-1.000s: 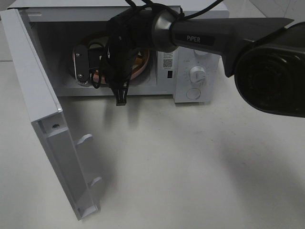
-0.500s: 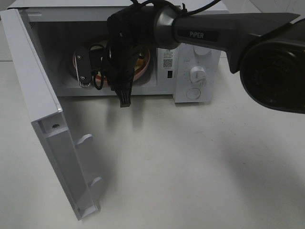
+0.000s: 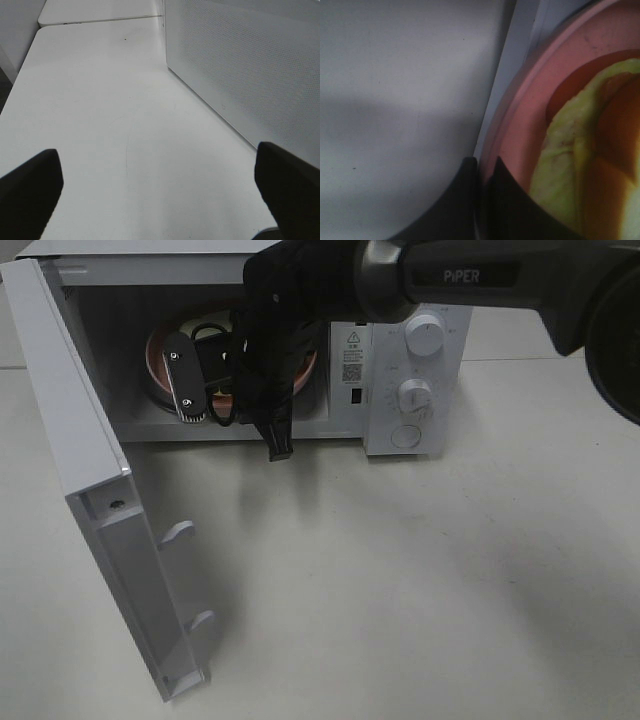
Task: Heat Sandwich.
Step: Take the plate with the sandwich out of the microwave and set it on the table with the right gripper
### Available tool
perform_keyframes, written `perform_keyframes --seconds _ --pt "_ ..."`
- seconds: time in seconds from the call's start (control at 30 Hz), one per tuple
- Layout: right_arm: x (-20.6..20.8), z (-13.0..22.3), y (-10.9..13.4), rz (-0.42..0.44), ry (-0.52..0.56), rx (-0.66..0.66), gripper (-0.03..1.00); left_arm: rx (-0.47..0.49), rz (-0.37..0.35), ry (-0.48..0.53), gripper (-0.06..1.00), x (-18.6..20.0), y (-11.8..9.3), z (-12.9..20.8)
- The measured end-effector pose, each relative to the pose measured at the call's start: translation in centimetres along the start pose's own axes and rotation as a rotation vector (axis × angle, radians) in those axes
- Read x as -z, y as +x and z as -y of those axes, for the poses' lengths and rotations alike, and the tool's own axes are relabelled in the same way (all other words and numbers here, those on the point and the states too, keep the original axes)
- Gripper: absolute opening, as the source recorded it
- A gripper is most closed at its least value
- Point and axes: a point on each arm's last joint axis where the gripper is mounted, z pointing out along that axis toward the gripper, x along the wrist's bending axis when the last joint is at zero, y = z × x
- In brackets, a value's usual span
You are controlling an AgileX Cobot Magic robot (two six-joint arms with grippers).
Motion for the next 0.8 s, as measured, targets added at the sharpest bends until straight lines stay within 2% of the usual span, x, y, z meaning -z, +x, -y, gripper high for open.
perform_keyframes --seconds 0.53,0.8 --pt "1.9 0.5 1.6 -0.020 -0.023 0.039 0.04 0.000 0.000 0.000 0.98 0.0 0.0 0.0" --pt "3.5 1.1 3.3 -0.009 -0.039 0.071 0.04 0.000 0.000 0.000 0.98 0.0 0.0 0.0"
